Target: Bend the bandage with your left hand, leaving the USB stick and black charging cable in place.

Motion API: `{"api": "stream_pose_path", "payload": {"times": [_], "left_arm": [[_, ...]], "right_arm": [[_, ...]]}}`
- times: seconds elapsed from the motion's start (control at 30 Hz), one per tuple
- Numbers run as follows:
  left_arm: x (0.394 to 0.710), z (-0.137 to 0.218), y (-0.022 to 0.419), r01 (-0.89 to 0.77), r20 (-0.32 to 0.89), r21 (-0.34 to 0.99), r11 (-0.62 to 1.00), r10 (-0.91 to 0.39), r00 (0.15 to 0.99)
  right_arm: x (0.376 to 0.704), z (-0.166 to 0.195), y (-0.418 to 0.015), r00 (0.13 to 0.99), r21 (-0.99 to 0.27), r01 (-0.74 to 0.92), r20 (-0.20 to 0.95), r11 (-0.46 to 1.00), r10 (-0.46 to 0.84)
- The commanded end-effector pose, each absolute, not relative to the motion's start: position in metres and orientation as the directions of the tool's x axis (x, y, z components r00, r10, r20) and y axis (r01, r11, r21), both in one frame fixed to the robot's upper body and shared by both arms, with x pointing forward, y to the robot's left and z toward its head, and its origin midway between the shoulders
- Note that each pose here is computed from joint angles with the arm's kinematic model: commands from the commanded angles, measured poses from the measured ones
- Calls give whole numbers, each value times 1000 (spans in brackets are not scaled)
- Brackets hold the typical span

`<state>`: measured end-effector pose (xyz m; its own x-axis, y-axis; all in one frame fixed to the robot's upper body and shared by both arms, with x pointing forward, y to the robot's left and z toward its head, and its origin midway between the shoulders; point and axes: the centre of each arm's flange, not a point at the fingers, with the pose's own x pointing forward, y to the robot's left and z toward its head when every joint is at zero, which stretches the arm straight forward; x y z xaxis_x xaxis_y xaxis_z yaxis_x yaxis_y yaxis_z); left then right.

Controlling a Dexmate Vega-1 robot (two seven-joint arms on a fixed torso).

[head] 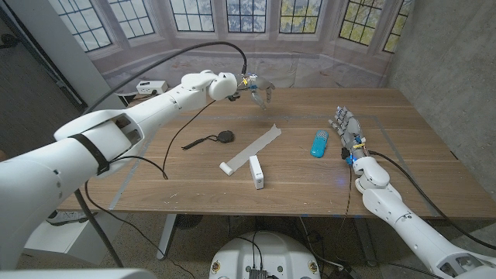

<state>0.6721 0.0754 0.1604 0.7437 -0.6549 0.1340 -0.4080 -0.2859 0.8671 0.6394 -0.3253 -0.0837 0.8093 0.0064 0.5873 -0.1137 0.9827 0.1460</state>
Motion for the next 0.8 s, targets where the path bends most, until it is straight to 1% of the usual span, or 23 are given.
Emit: {"api": "stream_pose_path", "payload": {"times": [0.03, 0.23, 0.57, 0.8], "left_arm": [[673, 143, 65, -463, 152, 827, -320, -665, 732], [674, 136, 63, -485, 175, 818, -308, -671, 721], [681, 122, 54, -475, 167, 827, -301, -675, 719], [683, 120, 48, -470, 159, 830, -302, -678, 717]], "right_arm": [[640, -88, -326, 807, 158, -111, 591, 981, -3], [640, -90, -328, 808, 161, -108, 589, 981, -8], [643, -91, -332, 809, 165, -108, 588, 980, -10], [643, -88, -337, 808, 159, -106, 589, 982, -8]]}}
